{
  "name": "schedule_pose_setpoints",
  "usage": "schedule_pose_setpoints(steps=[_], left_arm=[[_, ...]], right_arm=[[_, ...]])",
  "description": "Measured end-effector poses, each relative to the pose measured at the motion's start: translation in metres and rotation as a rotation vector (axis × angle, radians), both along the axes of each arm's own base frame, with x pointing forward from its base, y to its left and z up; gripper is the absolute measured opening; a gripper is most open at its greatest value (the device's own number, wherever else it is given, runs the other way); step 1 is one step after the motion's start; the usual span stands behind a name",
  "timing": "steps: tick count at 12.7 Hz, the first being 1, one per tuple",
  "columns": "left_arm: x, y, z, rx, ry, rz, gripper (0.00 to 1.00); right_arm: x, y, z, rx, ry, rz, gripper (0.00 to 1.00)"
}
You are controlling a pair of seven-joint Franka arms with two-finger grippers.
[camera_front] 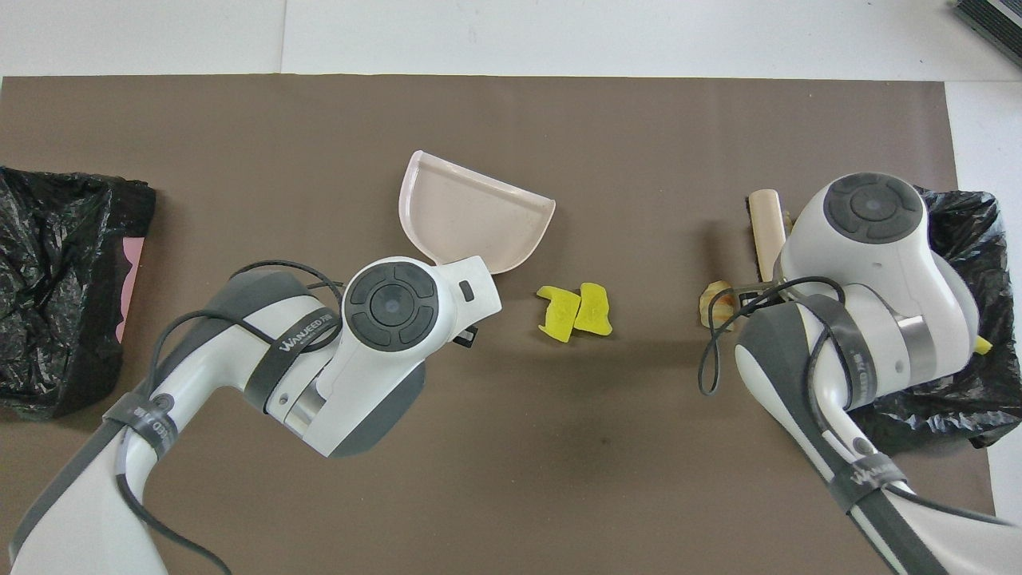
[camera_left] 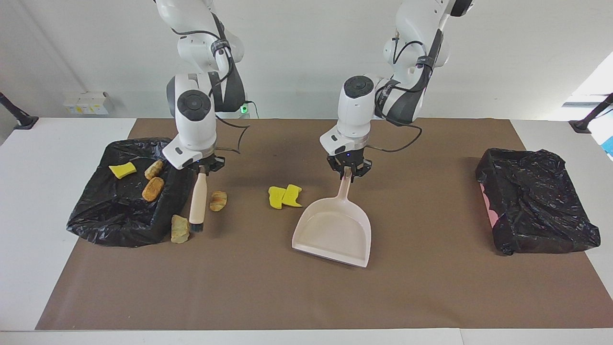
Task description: Sweep and dump trash in bin
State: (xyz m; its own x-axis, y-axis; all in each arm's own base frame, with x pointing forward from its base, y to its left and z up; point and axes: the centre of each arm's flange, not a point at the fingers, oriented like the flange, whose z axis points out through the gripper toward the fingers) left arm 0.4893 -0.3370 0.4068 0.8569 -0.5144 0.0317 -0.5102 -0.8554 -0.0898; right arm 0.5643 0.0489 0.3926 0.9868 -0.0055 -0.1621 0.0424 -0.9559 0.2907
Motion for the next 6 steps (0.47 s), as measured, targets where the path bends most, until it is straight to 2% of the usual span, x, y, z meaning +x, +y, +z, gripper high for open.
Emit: schedule_pose_setpoints(steps=[3, 6], left_arm=[[0.001, 0.027, 0.02, 0.077, 0.049, -0.257, 0.33], [0.001, 0.05, 0.027, 0.126, 0.118, -0.472, 0.33]], right_arm=[[0.018, -0.013, -0.024, -0.049, 0.023, 0.017, 0.26], [0.026, -0.023, -0.049, -0.096, 0.028, 0.0, 0.26]])
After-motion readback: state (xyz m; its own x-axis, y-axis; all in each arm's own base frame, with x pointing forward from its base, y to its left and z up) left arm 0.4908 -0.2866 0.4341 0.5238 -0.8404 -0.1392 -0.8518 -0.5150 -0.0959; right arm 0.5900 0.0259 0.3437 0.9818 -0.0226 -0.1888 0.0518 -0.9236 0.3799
